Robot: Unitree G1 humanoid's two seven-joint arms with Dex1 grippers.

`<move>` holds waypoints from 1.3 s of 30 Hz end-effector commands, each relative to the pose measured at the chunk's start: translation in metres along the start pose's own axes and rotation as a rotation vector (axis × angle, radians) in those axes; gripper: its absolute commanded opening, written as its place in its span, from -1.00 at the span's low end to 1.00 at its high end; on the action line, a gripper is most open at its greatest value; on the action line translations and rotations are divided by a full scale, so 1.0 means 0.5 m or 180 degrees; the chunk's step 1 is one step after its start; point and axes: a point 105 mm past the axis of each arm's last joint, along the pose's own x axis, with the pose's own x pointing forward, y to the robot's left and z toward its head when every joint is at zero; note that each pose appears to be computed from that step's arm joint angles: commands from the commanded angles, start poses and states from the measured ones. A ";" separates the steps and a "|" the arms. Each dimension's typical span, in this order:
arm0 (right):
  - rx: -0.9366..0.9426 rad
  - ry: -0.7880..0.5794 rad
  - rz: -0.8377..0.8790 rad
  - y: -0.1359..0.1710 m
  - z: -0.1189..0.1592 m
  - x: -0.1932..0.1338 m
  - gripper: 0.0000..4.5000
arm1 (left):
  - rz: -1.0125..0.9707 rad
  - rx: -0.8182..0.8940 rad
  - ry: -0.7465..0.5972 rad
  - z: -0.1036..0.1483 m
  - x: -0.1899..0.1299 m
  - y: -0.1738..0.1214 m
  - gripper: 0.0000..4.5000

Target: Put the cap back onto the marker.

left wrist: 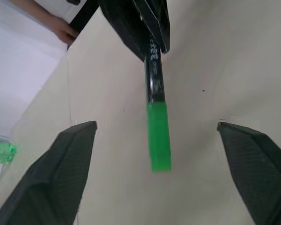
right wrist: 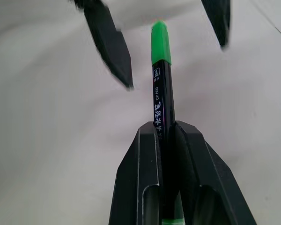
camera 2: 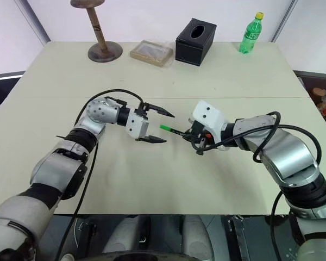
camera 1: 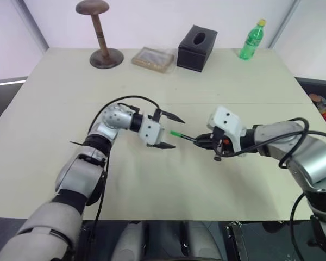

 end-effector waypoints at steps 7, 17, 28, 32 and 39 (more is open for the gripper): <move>0.0396 -0.0100 -0.0745 -0.061 -0.034 -0.030 -1.00 | 0.0943 -0.1205 -0.0205 -0.004 -0.057 0.059 0.98; 0.1085 -0.0024 -0.2136 -0.128 -0.119 -0.079 -1.00 | 0.1354 -0.1866 0.0023 0.028 -0.083 0.046 0.98; 0.1758 0.0302 -0.2938 -0.116 -0.233 -0.136 -1.00 | 0.1213 -0.2307 0.0276 0.049 -0.091 0.010 0.98; 0.1848 0.0239 -0.2880 -0.099 -0.228 -0.118 -1.00 | 0.1090 -0.2510 0.0336 0.050 -0.086 -0.012 0.98; 0.1909 0.0233 -0.2749 -0.073 -0.222 -0.098 -0.15 | 0.0916 -0.2518 0.0378 0.049 -0.081 -0.026 1.00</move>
